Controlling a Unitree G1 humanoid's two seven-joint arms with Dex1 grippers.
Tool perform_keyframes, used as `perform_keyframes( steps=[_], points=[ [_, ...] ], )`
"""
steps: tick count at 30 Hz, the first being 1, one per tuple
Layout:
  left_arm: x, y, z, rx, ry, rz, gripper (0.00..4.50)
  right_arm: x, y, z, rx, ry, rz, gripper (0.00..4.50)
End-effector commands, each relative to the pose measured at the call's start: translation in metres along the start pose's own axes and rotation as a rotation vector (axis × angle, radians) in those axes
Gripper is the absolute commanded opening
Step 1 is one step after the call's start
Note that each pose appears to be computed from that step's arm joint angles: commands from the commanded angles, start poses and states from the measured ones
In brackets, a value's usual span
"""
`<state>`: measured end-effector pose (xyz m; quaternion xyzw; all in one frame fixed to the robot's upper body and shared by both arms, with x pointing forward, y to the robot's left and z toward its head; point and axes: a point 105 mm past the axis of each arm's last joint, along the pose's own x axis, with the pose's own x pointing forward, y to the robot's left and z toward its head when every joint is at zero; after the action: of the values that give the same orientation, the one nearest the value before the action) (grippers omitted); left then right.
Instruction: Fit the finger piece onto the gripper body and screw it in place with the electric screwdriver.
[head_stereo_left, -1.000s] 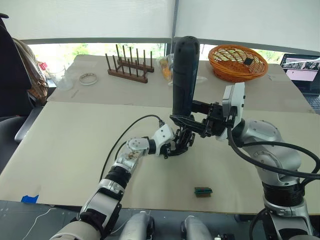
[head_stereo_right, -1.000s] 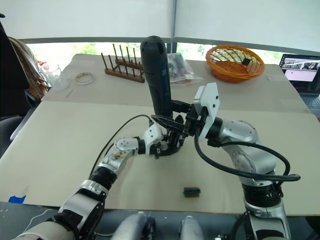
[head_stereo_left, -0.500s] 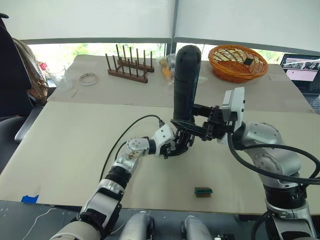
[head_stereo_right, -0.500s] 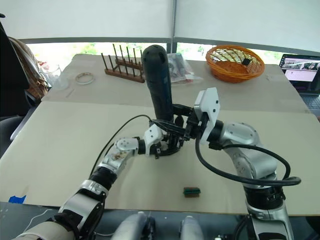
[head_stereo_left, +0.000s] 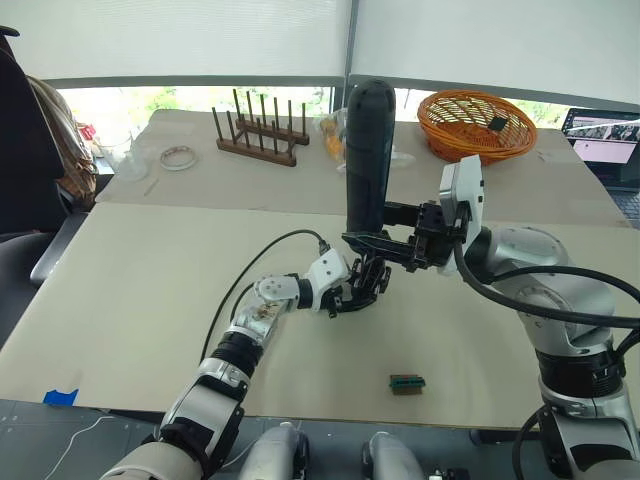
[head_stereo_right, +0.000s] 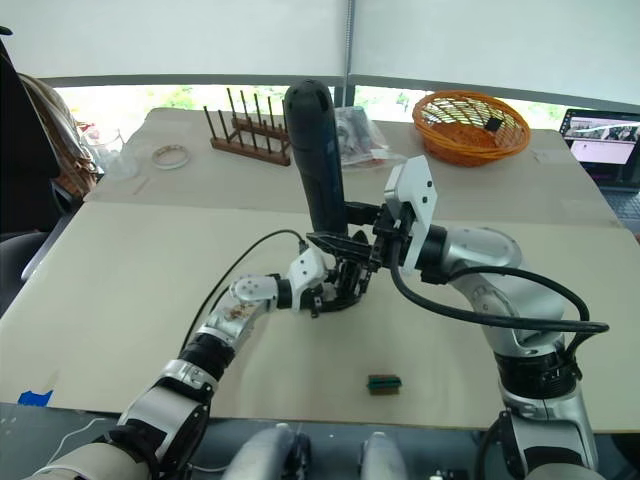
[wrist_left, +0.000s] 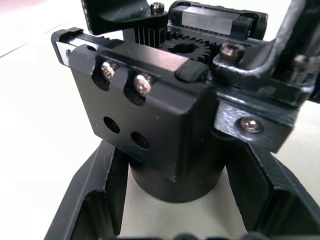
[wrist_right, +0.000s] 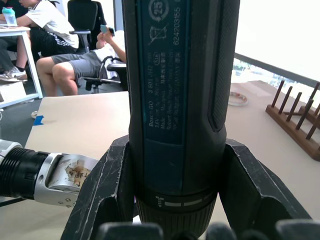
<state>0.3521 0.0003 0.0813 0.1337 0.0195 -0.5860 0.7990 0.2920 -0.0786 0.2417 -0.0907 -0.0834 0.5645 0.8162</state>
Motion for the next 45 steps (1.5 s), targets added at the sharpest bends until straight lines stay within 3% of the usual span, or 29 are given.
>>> perform_keyframes(
  steps=[1,6,16,33,40,45],
  points=[
    [0.001,0.009,0.019,0.044,-0.05,0.022,2.31,-0.002,0.002,-0.025,0.084,0.073,0.0,1.93],
    [0.0,0.01,0.019,0.042,-0.05,0.029,2.31,-0.002,0.003,-0.034,0.047,0.055,-0.011,1.93],
    [-0.001,0.014,0.019,0.041,-0.049,0.041,2.31,-0.004,-0.004,-0.06,0.083,0.137,-0.025,1.93],
    [-0.003,0.012,0.018,0.039,-0.048,0.042,2.31,-0.012,-0.003,-0.066,0.114,0.157,-0.03,1.93],
    [-0.003,0.011,0.017,0.04,-0.046,0.036,2.31,-0.013,-0.005,-0.038,0.046,0.08,-0.048,1.93],
    [-0.004,0.008,0.01,0.027,-0.03,0.031,2.31,-0.007,0.003,0.034,-0.11,-0.153,-0.009,1.93]
  ],
)
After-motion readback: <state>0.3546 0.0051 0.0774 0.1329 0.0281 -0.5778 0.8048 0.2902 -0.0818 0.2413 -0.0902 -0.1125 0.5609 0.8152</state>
